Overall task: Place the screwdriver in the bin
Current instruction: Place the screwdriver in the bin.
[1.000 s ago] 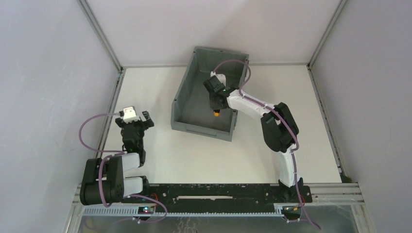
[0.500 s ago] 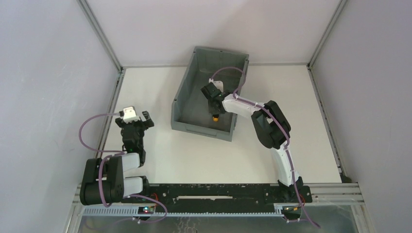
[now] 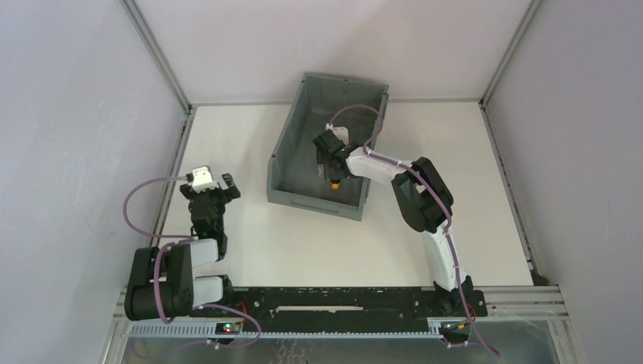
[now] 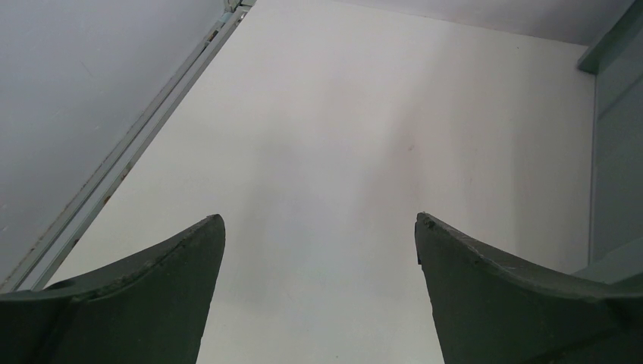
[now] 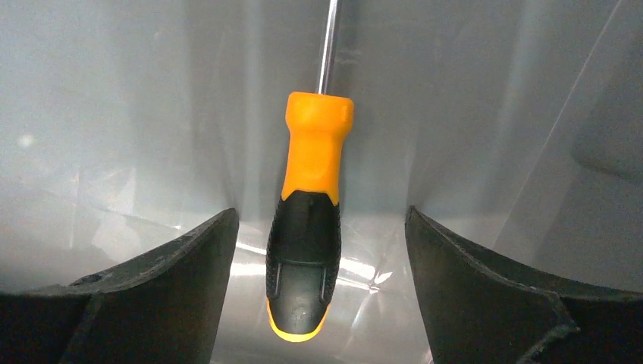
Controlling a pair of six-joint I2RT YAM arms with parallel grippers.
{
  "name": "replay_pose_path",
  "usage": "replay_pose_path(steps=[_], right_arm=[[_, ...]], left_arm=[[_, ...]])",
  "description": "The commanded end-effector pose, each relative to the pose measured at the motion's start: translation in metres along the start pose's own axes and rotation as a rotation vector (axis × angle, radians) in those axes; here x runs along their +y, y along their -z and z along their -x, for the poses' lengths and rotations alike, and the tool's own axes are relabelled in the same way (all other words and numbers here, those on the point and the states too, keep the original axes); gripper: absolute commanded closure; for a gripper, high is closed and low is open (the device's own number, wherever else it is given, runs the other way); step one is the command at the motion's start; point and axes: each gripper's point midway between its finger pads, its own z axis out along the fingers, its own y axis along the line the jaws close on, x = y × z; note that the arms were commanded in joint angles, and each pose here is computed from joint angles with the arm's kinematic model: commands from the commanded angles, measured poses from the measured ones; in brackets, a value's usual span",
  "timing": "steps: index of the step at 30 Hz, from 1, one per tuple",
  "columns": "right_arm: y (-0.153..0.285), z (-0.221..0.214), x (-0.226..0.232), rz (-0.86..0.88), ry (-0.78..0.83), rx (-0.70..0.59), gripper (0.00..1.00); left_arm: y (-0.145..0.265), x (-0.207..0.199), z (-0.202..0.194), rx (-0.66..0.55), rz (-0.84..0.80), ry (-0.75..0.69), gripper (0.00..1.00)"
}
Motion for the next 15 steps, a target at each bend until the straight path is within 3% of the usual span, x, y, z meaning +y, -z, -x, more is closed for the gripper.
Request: replay_pose_path(steps=[1,3,15], right_arm=[[0.025,0.023,0.009,0.007,-0.002,-0.067,0.07],[0.03,0.027,0.01,0.008,-0.001,-0.077,0.01],[0.105,0.083,0.017,0.052,0.007,-0.175,0.0]], left_arm=[[-0.007,-0.002,0.021,-0.06,0.001,-0.013,0.0],[-0.007,-0.002,0.021,-0.06,0.001,-0.012,0.0],[-0.007,-0.002,0.021,-0.06,0.001,-0.013,0.0]])
